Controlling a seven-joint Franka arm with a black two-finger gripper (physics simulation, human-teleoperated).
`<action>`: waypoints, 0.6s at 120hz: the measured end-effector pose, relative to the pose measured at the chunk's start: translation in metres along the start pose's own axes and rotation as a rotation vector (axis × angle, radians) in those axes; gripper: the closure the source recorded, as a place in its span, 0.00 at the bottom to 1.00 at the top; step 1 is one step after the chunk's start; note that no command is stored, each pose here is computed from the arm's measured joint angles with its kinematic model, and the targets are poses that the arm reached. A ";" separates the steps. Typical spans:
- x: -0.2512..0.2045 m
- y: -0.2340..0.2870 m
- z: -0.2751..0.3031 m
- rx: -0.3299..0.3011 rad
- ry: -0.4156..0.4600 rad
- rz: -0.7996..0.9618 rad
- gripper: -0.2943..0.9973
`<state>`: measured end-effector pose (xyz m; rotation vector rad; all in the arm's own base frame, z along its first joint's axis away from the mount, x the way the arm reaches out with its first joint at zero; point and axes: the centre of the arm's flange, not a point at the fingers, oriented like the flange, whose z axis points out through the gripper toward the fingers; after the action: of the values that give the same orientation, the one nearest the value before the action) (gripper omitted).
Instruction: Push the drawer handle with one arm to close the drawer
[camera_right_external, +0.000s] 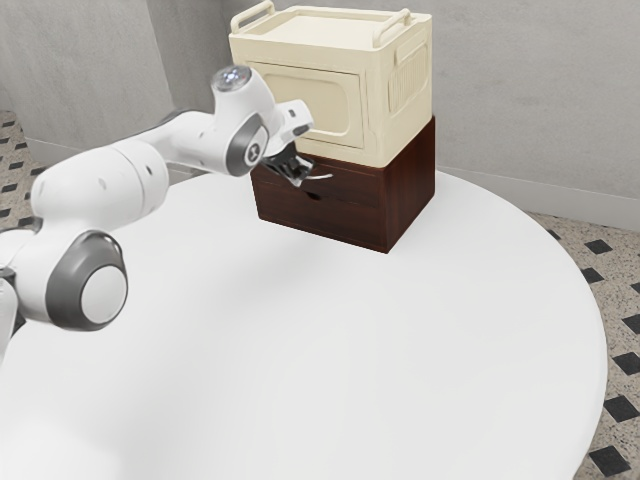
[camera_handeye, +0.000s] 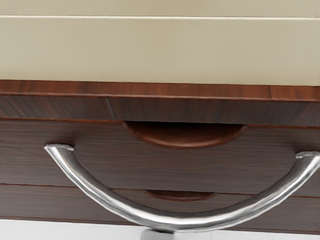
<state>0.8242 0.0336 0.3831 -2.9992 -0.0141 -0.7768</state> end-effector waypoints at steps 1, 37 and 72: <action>0.000 0.000 0.000 0.000 0.000 0.000 0.84; -0.017 0.021 -0.087 -0.035 -0.064 -0.006 0.83; -0.132 0.065 -0.221 -0.052 -0.318 0.041 0.43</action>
<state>0.6027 -0.0413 0.5093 -3.1254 0.0573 -0.2948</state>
